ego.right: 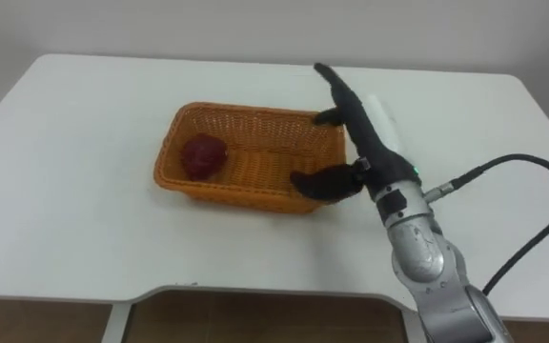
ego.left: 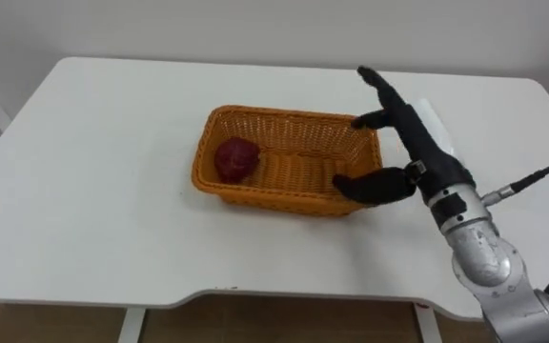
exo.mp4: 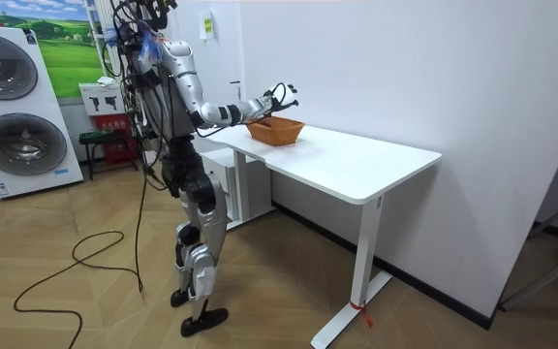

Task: Pick and place apple

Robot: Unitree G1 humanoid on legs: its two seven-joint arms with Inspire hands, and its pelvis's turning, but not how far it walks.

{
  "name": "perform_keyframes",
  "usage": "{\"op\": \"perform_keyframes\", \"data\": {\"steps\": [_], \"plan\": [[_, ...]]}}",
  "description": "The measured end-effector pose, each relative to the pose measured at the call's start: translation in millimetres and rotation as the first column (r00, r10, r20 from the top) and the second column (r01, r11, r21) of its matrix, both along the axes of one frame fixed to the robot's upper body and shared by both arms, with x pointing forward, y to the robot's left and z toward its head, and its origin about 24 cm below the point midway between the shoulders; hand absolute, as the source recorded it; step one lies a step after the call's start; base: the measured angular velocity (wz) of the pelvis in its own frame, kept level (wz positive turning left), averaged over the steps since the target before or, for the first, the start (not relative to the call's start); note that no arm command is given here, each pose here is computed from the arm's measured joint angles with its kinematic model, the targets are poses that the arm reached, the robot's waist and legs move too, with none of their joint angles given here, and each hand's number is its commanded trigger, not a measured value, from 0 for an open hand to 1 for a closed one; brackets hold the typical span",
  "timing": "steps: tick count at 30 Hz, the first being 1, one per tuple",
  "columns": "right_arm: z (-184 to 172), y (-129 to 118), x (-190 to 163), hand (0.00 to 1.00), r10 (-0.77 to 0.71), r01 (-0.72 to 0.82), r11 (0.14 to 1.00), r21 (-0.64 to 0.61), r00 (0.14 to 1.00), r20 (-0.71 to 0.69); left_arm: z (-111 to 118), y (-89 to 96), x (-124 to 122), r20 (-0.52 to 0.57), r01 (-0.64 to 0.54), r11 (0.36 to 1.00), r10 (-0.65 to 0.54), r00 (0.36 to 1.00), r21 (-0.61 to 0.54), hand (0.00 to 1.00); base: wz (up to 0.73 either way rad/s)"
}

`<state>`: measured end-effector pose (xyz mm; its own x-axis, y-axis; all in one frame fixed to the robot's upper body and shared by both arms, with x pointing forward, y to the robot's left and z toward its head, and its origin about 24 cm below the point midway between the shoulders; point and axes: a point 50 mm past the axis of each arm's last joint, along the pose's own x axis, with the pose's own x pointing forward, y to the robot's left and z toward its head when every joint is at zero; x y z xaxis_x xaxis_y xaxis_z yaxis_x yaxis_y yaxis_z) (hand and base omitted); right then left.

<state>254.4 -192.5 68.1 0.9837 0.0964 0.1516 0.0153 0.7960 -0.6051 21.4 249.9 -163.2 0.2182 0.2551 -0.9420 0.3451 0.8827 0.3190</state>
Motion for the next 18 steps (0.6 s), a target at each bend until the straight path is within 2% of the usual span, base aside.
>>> {"op": "perform_keyframes", "data": {"steps": [9, 14, 18], "plan": [[36.6, -53.7, -3.7, 0.0, -0.296, 0.264, 0.949, 0.173, 0.934, 0.2, 2.3, 9.1, -14.7, 0.006, -0.09, 0.995, 0.09, 0.996, 0.04, 0.0, -0.04], [48.4, -81.2, -12.9, 0.0, -0.47, 0.415, 0.879, 0.234, 0.834, 0.287, 3.7, 12.4, -30.1, -0.011, -0.124, 0.99, 0.125, 0.992, 0.073, 0.0, -0.09], [53.7, -99.4, -21.3, 0.0, -0.586, 0.505, 0.808, 0.302, 0.745, 0.32, 5.4, 15.3, -33.5, 0.0, -0.143, 0.985, 0.143, 0.99, 0.092, 0.0, -0.01]]}}
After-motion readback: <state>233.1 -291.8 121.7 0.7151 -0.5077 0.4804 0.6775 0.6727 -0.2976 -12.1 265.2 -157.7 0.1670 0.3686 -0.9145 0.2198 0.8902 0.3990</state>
